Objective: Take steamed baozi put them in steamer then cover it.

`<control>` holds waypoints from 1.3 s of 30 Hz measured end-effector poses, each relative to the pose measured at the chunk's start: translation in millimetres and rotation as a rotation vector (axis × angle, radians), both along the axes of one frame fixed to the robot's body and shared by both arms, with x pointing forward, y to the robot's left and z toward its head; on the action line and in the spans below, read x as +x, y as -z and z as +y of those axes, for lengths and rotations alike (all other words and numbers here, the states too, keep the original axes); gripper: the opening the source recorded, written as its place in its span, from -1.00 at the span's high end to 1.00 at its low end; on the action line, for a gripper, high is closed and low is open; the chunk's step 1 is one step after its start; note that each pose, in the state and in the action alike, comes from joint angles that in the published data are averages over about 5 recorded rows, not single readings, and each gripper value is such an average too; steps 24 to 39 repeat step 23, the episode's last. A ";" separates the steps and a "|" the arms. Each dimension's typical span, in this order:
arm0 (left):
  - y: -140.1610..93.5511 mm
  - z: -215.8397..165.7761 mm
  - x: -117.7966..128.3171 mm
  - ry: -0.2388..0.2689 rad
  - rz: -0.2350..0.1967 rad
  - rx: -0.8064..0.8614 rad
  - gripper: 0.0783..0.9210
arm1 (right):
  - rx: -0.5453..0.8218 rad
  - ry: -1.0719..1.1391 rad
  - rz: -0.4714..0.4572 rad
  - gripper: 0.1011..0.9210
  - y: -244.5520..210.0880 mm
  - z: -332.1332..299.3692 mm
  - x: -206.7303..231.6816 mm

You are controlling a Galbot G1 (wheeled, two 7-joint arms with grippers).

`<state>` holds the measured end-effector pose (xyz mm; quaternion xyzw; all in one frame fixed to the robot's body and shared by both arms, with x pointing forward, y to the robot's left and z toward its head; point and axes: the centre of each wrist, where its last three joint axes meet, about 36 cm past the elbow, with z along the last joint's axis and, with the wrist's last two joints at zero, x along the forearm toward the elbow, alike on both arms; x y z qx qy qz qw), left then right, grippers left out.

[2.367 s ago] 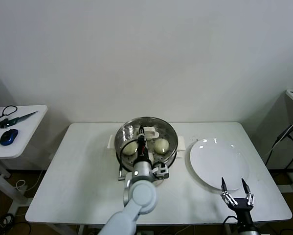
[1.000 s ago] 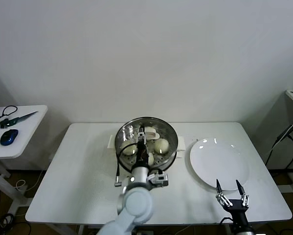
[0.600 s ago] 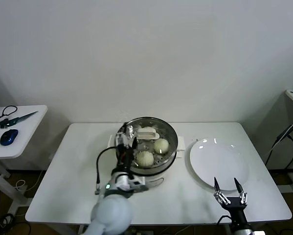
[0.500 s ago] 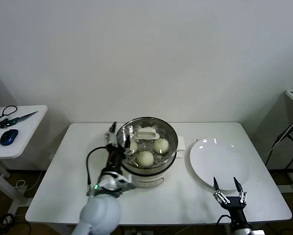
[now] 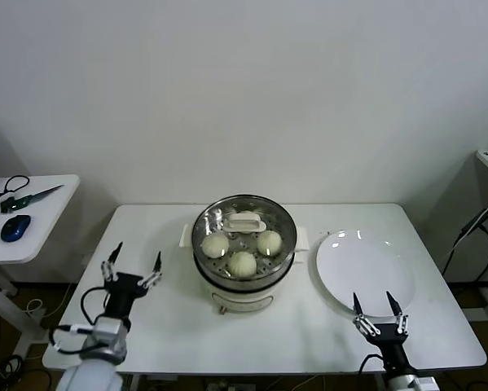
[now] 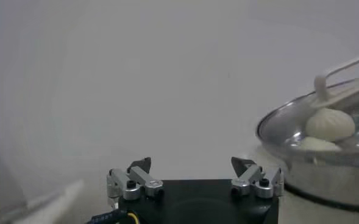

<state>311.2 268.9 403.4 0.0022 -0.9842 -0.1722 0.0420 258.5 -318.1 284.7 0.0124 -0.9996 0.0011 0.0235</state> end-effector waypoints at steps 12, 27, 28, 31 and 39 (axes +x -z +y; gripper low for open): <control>54.1 9.9 -34.8 -0.026 0.019 -0.214 -0.77 | 0.008 -0.008 0.018 -0.76 6.3 -1.2 0.8; 70.3 13.0 -48.6 -0.049 0.025 -0.273 -0.77 | 0.017 -0.007 0.020 -0.76 8.3 0.4 0.5; 70.3 13.0 -48.6 -0.049 0.025 -0.273 -0.77 | 0.017 -0.007 0.020 -0.76 8.3 0.4 0.5; 70.3 13.0 -48.6 -0.049 0.025 -0.273 -0.77 | 0.017 -0.007 0.020 -0.76 8.3 0.4 0.5; 70.3 13.0 -48.6 -0.049 0.025 -0.273 -0.77 | 0.017 -0.007 0.020 -0.76 8.3 0.4 0.5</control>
